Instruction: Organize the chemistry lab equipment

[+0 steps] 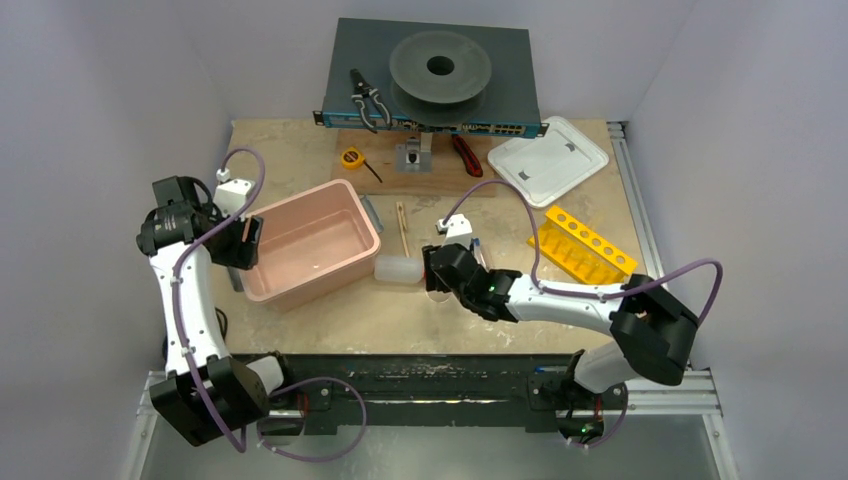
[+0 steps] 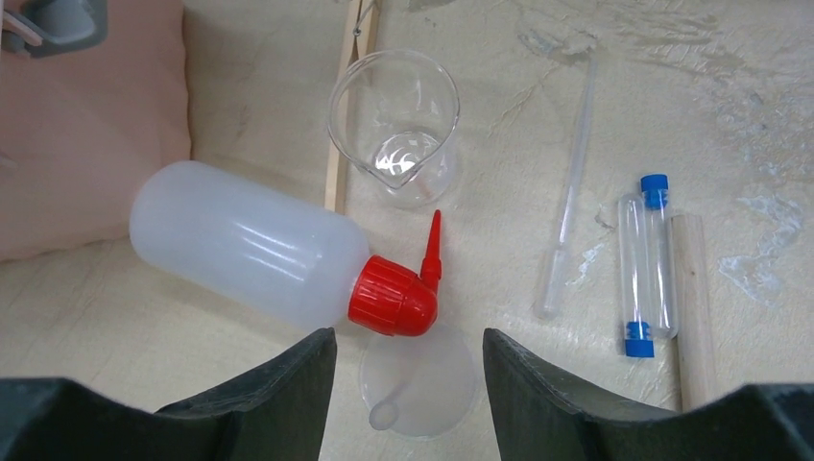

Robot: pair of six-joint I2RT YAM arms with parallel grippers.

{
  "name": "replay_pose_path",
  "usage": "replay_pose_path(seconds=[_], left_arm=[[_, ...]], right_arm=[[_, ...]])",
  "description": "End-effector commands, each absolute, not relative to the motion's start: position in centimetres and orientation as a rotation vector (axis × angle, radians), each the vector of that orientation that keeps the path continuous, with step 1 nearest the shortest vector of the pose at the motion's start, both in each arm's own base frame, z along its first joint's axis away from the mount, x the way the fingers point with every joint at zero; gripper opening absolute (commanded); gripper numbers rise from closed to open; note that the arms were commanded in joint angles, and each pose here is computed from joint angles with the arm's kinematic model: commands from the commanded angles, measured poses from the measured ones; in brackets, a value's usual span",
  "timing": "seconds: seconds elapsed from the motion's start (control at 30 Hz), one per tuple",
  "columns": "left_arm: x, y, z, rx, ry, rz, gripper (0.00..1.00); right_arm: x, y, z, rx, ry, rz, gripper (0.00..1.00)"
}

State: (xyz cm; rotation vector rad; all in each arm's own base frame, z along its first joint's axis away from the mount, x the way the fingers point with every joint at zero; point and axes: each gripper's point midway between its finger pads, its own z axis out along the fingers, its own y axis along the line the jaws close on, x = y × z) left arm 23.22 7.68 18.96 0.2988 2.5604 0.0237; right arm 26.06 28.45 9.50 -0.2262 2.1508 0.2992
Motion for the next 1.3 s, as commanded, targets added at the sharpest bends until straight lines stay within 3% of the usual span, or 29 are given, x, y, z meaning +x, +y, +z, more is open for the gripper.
replay_pose_path(seconds=[0.0, 0.13, 0.17, 0.2, 0.5, 0.67, 0.73, 0.9, 1.07, 1.27], left_arm=[[23.9, 7.8, 18.8, 0.275, 2.501, 0.037, 0.65], [24.0, 8.7, 17.5, 0.278, 2.532, 0.072, 0.66], [24.0, 8.8, 17.3, 0.276, 2.534, 0.071, 0.66], [24.0, 8.8, 17.2, 0.274, 2.535, 0.068, 0.65], [24.4, 8.7, 17.3, 0.29, 2.513, 0.058, 0.65], [24.4, 8.7, 17.3, 0.3, 2.51, 0.064, 0.66], [24.3, 8.5, 17.5, 0.291, 2.504, 0.043, 0.65], [24.2, 7.2, 18.2, 0.297, 2.476, -0.032, 0.65], [23.8, 7.0, 18.5, 0.315, 2.466, -0.032, 0.66], [23.8, 6.3, 18.9, 0.322, 2.453, -0.079, 0.66]], right_arm=[[26.3, 27.7, 10.2, -0.188, 2.115, 0.265, 0.56], [26.4, 27.5, 10.5, -0.191, 2.121, 0.245, 0.56], [26.3, 27.6, 10.6, -0.165, 2.127, 0.257, 0.11], [26.3, 27.5, 10.8, -0.155, 2.129, 0.262, 0.0], [26.0, 27.4, 12.0, -0.169, 2.122, 0.284, 0.0], [26.6, 27.1, 17.3, -0.162, 2.053, 0.285, 0.0], [26.6, 29.4, 24.9, -0.222, 1.946, 0.448, 0.0], [26.3, 35.1, 31.6, -0.388, 1.887, 0.623, 0.0], [26.1, 42.1, 33.1, -0.509, 1.821, 0.766, 0.0], [28.4, 49.4, 29.2, -0.594, 1.811, 0.79, 0.0]])
